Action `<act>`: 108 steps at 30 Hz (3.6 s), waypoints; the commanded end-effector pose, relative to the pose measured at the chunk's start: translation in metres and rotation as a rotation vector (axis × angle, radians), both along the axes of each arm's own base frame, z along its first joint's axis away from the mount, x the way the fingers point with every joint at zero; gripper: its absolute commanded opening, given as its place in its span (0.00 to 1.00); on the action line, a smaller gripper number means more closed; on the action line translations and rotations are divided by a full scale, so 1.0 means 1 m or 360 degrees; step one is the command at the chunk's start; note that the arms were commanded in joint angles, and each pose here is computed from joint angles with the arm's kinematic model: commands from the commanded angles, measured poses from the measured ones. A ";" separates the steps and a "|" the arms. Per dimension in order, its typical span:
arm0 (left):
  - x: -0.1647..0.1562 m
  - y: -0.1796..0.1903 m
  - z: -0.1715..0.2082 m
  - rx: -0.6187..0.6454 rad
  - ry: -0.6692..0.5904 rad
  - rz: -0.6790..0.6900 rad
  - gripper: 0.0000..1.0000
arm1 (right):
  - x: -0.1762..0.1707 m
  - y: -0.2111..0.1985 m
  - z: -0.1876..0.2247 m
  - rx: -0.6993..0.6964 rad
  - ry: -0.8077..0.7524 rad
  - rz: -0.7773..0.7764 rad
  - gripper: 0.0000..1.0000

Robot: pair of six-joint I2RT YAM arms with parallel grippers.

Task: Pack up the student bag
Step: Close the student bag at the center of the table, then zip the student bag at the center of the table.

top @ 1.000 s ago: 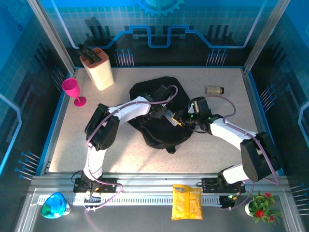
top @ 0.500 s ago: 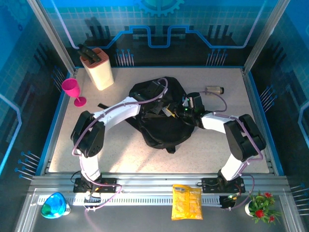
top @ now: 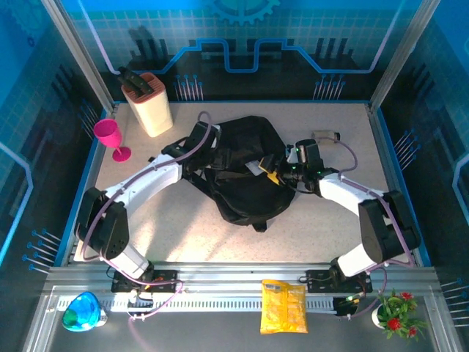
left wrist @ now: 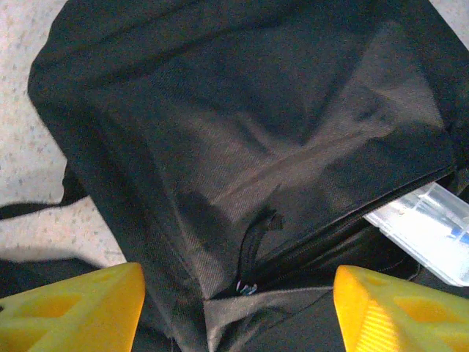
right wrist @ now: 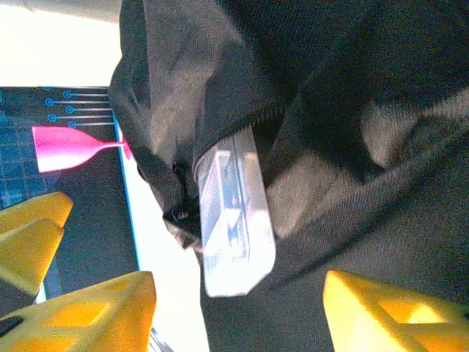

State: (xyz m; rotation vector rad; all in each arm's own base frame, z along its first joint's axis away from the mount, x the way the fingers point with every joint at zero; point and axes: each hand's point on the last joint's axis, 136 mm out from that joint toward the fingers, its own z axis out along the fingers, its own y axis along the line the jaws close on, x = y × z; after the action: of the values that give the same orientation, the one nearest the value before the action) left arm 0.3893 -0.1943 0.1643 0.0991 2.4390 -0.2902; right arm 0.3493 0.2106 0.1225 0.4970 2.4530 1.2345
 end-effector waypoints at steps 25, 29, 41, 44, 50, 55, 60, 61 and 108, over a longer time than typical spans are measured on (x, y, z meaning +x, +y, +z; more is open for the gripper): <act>-0.023 0.023 -0.009 -0.0252 0.0092 0.0246 0.82 | 0.051 0.049 -0.013 -0.0288 -0.0070 0.0194 0.21; -0.027 0.032 -0.017 -0.0312 0.0140 0.0309 0.83 | 0.036 0.041 0.021 -0.0444 -0.0289 0.0346 0.35; -0.040 0.086 -0.030 -0.0414 0.0169 0.0626 0.92 | 0.030 0.085 0.019 -0.1114 -0.0376 0.0746 0.56; -0.045 0.093 -0.032 -0.0414 0.0165 0.0659 0.94 | 0.036 0.103 0.010 -0.1196 -0.0330 0.0747 0.56; -0.053 0.100 -0.035 -0.0425 0.0176 0.0686 0.95 | 0.045 0.124 -0.011 -0.1293 -0.0220 0.0672 0.55; -0.055 0.102 -0.038 -0.0422 0.0191 0.0687 0.95 | 0.048 0.129 -0.027 -0.1377 -0.0134 0.0609 0.52; -0.056 0.103 -0.039 -0.0417 0.0194 0.0689 0.95 | 0.038 0.136 -0.044 -0.1395 -0.0063 0.0596 0.52; -0.055 0.103 -0.039 -0.0419 0.0194 0.0691 0.95 | 0.037 0.138 -0.047 -0.1396 -0.0051 0.0591 0.51; -0.019 -0.003 -0.073 -0.1153 0.0601 0.0249 0.36 | 0.037 0.121 0.027 -0.1168 -0.0506 0.0532 0.00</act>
State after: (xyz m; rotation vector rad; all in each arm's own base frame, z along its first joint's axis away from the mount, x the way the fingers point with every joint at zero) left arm 0.3629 -0.1928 0.0871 -0.5333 2.5291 -1.1530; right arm 0.3829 0.3372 0.1312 -0.3102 2.5598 0.3532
